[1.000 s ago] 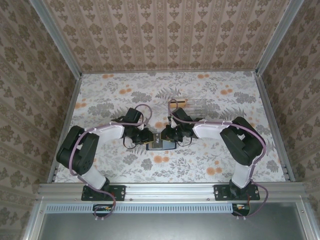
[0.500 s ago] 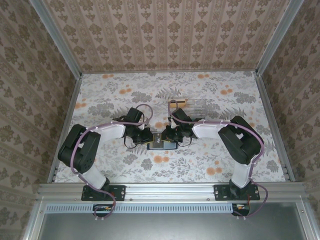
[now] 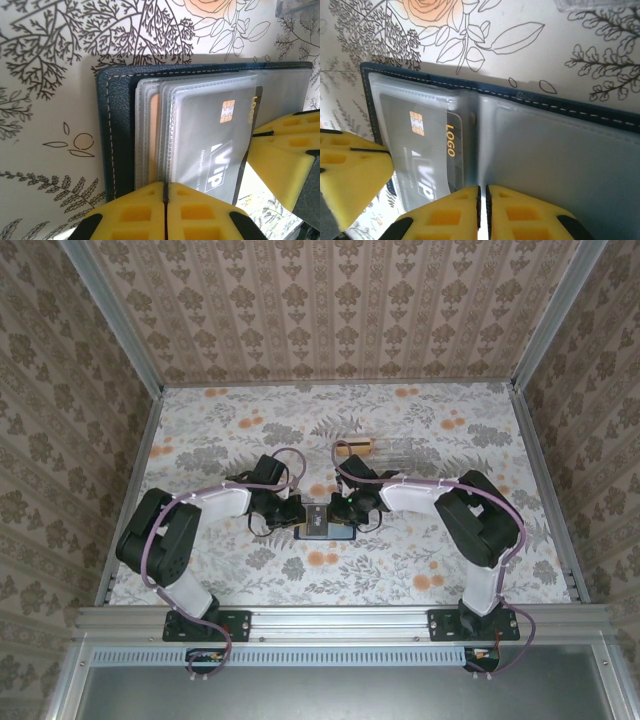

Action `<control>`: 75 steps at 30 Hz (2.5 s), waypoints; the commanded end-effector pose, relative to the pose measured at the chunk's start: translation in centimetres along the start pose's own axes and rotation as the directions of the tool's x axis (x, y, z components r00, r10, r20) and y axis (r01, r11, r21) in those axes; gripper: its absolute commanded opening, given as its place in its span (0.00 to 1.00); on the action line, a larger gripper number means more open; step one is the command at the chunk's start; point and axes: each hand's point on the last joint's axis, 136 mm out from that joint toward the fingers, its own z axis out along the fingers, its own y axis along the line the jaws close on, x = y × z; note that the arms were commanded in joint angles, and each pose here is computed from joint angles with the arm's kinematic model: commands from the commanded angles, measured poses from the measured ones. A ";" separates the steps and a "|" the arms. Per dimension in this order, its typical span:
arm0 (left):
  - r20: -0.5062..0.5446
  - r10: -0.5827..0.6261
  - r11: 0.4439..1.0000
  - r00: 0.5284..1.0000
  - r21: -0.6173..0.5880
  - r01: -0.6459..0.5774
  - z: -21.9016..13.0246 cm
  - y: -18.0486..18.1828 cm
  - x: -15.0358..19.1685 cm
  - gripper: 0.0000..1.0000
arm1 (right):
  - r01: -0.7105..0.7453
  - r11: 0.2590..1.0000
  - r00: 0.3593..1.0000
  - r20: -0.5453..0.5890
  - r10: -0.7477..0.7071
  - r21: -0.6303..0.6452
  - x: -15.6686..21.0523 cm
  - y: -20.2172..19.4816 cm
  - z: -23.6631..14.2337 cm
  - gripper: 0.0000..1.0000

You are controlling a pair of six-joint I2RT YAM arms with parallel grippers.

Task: Take the credit cards out of the card holder

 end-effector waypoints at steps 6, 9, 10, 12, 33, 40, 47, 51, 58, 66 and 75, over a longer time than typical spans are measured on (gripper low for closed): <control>-0.043 -0.022 0.996 0.999 -0.083 0.018 0.7 1.9 1.1 0.06 | 0.018 0.999 1.000 -0.005 -0.018 0.048 0.5 -0.3 -0.6 0.20; -0.043 -0.021 0.997 0.999 -0.081 0.017 0.8 1.9 1.1 0.05 | 0.005 1.000 1.000 0.014 -0.005 0.027 0.1 0.3 -1.1 0.20; -0.042 -0.022 0.997 0.999 -0.080 0.019 0.7 1.9 1.1 0.05 | 0.002 1.000 1.000 0.017 -0.002 0.016 0.0 0.5 -1.2 0.21; -0.044 -0.022 0.997 0.999 -0.079 0.018 0.8 1.9 1.1 0.05 | -0.008 1.000 1.000 0.023 0.008 -0.016 -0.2 1.0 -1.3 0.22; -0.044 -0.021 0.997 0.999 -0.072 0.018 0.8 1.8 1.2 0.04 | -0.018 0.998 0.999 -0.036 0.020 0.053 0.6 -0.8 0.3 0.15; -0.047 -0.022 0.997 0.999 -0.076 0.019 0.9 1.9 1.3 0.04 | -0.005 0.991 0.999 -0.046 0.011 0.137 1.0 -2.5 0.2 0.11; -0.050 -0.025 0.996 0.998 -0.082 0.021 0.9 2.2 1.5 0.04 | 0.024 0.969 0.999 -0.041 -0.014 0.245 0.8 -4.0 -0.7 0.10; -0.046 -0.022 0.997 0.999 -0.081 0.019 0.8 2.1 1.4 0.04 | 0.033 0.979 0.999 -0.022 -0.029 0.200 0.6 -3.0 -1.3 0.13; -0.019 -0.009 0.998 1.000 -0.065 0.008 -0.2 1.1 0.8 0.04 | 0.010 0.996 0.999 0.036 -0.013 0.086 -0.1 -0.6 -2.6 0.24; 0.028 0.024 0.999 0.999 -0.034 -0.023 -2.0 -1.1 -0.4 0.05 | -0.043 0.998 0.999 0.023 0.044 -0.053 0.1 1.0 -1.9 0.30; 0.014 0.052 0.998 0.999 -0.021 -0.051 -1.3 -2.0 -0.3 0.05 | -0.081 0.994 0.997 -0.003 0.081 -0.068 0.6 0.4 -0.6 0.30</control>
